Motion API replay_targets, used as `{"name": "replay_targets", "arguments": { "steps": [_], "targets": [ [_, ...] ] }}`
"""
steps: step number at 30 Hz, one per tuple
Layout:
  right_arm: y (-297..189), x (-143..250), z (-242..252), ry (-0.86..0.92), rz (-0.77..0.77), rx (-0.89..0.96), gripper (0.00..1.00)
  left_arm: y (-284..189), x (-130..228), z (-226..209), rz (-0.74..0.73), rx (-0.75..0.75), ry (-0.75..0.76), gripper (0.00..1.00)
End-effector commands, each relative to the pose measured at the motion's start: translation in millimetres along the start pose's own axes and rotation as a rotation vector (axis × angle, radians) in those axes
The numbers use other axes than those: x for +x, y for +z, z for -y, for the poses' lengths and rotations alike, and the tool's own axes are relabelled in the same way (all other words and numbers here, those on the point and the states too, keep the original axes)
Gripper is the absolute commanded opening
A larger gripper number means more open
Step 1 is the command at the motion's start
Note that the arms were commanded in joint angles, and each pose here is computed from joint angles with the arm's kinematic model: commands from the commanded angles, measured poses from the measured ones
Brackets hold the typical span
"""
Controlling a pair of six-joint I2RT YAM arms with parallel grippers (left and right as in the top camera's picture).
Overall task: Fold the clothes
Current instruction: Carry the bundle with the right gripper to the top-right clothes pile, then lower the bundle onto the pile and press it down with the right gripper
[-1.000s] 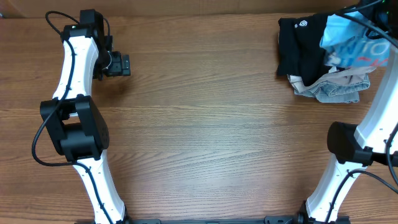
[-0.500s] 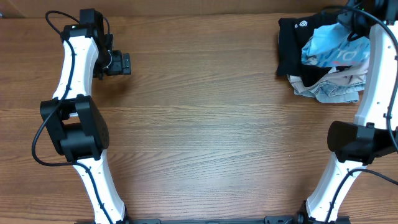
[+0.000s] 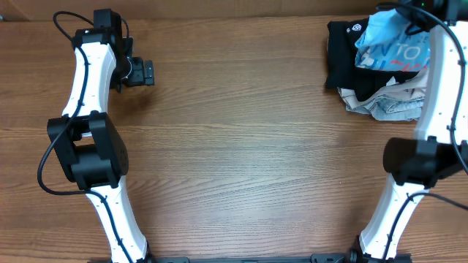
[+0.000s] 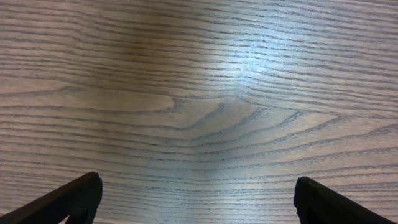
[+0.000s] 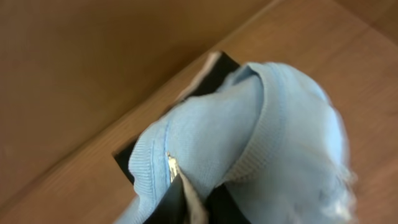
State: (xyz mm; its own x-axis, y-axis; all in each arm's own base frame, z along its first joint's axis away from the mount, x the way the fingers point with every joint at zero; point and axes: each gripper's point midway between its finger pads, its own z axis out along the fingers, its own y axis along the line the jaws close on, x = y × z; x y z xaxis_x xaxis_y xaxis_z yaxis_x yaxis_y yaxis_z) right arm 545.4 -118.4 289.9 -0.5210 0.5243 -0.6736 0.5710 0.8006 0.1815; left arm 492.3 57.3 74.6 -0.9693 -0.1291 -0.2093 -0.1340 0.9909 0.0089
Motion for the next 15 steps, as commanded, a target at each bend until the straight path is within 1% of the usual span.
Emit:
{"name": "replay_targets", "arguments": {
  "steps": [1,2,3,4,7,11,15],
  "targets": [
    [45,8,-15,-0.046,-0.019,-0.055,0.80,-3,-3,7,0.013,0.017,-0.001,1.00],
    [55,8,-23,-0.065,-0.014,-0.086,0.95,-3,-3,7,0.013,0.017,0.000,1.00],
    [60,8,-27,-0.072,-0.012,-0.104,1.00,-3,-3,7,0.012,0.017,0.000,1.00],
    [66,8,-31,-0.071,-0.009,-0.122,1.00,-3,-2,7,0.011,0.017,0.000,1.00],
    [61,0,-38,-0.066,0.017,-0.158,1.00,-3,-1,7,0.004,0.017,0.000,1.00],
    [27,-15,-40,-0.061,0.053,-0.181,1.00,-3,0,7,0.002,0.017,0.000,1.00],
    [-12,-21,-35,-0.068,0.062,-0.184,1.00,-3,-1,7,0.005,0.017,0.000,1.00]
  ]
}}
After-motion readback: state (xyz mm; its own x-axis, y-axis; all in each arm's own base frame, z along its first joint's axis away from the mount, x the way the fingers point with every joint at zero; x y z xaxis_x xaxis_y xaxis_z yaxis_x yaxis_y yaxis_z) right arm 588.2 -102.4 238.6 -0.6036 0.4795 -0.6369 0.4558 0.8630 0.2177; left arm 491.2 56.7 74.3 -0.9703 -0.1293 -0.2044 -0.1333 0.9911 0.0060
